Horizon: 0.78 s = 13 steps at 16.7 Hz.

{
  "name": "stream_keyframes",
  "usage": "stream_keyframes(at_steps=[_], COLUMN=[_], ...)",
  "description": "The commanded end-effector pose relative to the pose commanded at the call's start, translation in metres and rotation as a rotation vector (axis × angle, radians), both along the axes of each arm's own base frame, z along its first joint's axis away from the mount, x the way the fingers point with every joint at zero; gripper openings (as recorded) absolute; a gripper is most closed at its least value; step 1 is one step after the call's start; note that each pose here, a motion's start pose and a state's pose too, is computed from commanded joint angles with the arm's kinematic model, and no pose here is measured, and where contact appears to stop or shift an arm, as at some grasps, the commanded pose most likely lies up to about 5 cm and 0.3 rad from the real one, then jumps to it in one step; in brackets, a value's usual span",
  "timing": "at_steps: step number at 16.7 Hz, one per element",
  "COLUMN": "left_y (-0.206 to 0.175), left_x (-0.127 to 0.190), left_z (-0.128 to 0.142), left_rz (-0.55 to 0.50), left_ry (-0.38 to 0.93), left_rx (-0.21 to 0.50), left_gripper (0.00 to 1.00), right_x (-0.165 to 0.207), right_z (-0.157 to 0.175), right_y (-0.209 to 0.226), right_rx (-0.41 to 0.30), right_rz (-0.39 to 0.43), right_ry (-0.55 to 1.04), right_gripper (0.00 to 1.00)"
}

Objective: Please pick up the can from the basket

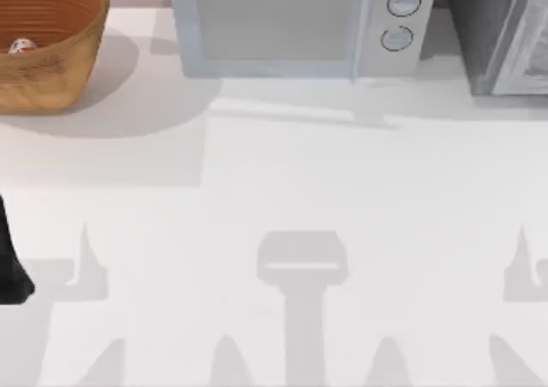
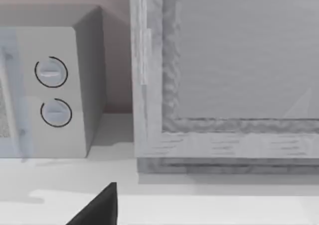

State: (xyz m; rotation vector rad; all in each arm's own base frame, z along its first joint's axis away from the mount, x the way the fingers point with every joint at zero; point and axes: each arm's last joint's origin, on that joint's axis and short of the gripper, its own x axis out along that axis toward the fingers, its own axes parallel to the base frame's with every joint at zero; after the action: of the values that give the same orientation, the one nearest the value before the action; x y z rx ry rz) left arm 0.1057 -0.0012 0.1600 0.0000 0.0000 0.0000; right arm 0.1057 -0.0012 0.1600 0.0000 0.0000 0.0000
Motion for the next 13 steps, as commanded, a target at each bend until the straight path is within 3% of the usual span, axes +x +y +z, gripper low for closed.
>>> stream_keyframes(at_steps=[3,6,10,13], left_y=[0.000,0.001,0.003,0.006], left_x=[0.000,0.001,0.013,0.038], left_z=[0.002,0.021,0.073,0.124], left_rz=[0.000,-0.003,-0.006,-0.012], left_ry=[0.004,0.046,0.156,0.270], left_rx=[0.000,0.001,0.003,0.002], left_gripper=[1.00,1.00,1.00,1.00], right_x=[0.000,0.000,0.000,0.000], right_z=[0.000,0.000,0.000,0.000], right_y=[0.000,0.000,0.000,0.000], right_rx=[0.000,0.000,0.000,0.000], right_rz=[0.000,0.000,0.000,0.000], right_ry=[0.000,0.000,0.000,0.000], right_gripper=[1.00,1.00,1.00,1.00])
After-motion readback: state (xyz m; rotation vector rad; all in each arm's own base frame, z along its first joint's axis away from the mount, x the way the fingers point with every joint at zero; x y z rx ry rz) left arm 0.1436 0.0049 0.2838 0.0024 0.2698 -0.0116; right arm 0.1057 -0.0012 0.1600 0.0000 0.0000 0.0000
